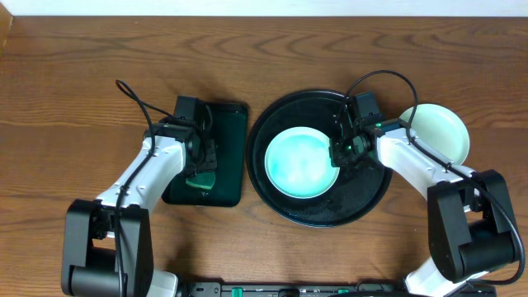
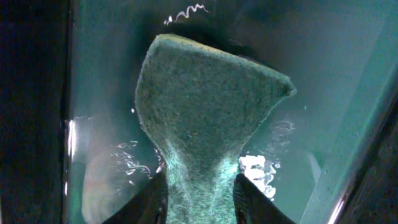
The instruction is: Clean dirty plates on tray and stack at the side
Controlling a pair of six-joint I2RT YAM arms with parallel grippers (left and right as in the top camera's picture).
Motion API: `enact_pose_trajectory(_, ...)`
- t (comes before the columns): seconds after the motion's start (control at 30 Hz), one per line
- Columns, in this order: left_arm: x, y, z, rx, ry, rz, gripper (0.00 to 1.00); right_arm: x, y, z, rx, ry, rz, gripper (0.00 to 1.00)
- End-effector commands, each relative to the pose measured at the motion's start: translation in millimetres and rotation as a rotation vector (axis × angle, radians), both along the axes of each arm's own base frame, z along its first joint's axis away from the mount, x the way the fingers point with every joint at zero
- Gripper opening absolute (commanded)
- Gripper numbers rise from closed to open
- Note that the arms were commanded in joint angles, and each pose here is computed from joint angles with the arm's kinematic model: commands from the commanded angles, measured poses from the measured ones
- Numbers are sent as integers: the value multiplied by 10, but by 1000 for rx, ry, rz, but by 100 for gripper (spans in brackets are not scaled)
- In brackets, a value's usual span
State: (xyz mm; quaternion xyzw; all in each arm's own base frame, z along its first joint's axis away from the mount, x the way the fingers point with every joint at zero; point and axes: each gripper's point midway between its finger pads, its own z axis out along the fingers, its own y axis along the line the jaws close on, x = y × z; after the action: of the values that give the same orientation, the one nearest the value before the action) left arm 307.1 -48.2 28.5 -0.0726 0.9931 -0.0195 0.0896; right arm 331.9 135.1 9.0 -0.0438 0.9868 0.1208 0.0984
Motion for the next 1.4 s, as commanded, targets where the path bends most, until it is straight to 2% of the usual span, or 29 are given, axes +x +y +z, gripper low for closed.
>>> enact_pose_trajectory(0.0,82,24,146,7,-32,5,40,-57,76,-43,24,22,21,9)
enact_pose_trajectory(0.2,352,-17,864,-25,-215,20,49,-57,76,-44,24,22,21,20)
enact_pose_trajectory(0.3,449,2,1209,-35,-332,29,58,-58,75,-44,24,23,21,22)
enact_pose_trajectory(0.5,498,330,1637,44,-493,125,65,-68,72,-46,23,27,21,22)
enact_pose_trajectory(0.67,457,486,1631,77,-484,165,78,-75,69,-65,21,32,21,20)
enact_pose_trajectory(0.87,451,487,1610,78,-478,165,79,-109,61,-166,13,61,20,12)
enact_pose_trajectory(0.97,451,487,1610,78,-478,165,79,-108,60,-167,12,61,20,1)
enact_pose_trajectory(1.17,451,487,1610,78,-478,165,79,-94,64,-115,27,76,-9,1)
enact_pose_trajectory(1.37,451,487,1610,78,-478,165,80,-48,27,201,67,124,-37,1)
